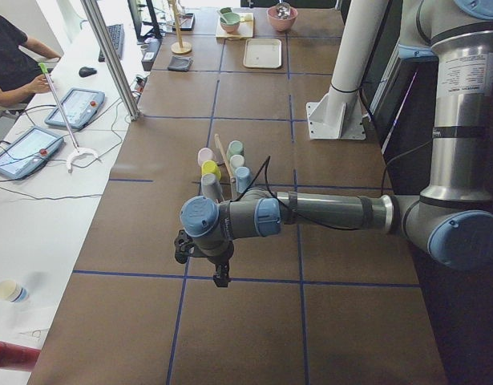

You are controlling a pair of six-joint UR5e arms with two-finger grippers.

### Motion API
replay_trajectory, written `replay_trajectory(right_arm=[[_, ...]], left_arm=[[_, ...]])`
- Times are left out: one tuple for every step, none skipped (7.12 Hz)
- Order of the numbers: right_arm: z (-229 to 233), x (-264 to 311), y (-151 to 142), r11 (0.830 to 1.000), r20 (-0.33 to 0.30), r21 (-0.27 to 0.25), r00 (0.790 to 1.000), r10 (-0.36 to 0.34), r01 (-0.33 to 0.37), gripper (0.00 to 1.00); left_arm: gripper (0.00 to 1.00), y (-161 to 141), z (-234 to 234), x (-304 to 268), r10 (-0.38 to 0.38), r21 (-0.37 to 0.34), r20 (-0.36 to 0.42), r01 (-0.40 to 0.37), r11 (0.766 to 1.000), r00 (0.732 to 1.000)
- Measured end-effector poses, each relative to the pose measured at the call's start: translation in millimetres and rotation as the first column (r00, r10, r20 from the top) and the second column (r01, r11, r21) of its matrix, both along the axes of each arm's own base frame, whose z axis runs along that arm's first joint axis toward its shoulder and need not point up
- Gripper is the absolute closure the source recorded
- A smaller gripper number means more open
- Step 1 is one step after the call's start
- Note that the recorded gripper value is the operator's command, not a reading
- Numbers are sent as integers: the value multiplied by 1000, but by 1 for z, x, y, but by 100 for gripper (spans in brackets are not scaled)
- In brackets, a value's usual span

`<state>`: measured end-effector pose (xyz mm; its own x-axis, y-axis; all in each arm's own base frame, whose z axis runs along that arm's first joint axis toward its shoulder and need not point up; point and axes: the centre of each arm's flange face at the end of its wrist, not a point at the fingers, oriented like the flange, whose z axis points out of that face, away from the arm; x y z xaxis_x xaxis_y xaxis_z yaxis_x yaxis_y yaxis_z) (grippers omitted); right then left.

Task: Pick up and place green cup on tray

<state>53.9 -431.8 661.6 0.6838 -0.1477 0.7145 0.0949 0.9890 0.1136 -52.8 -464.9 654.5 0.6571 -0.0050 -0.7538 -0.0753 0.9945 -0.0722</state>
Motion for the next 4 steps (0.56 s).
replay_trajectory(right_arm=[[-1,0,0,1000,1,1,1000,0,0,0],[-2,-1,0,1000,5,1,1000,1,-1,0],[-3,-2,-1,1000,7,0,1000,-1,1,0],[-3,-4,-1,1000,7,-1,1000,-3,3,0]], left_arm=[[0,0,0,-1,-5,-4,1,5,1000,1000],[0,0,-1,-1,-11,-9,2,11,1000,1000],[0,1,-2,-1,-13,-10,2,13,1000,1000],[0,2,-1,-1,-14,-13,3,14,1000,1000]])
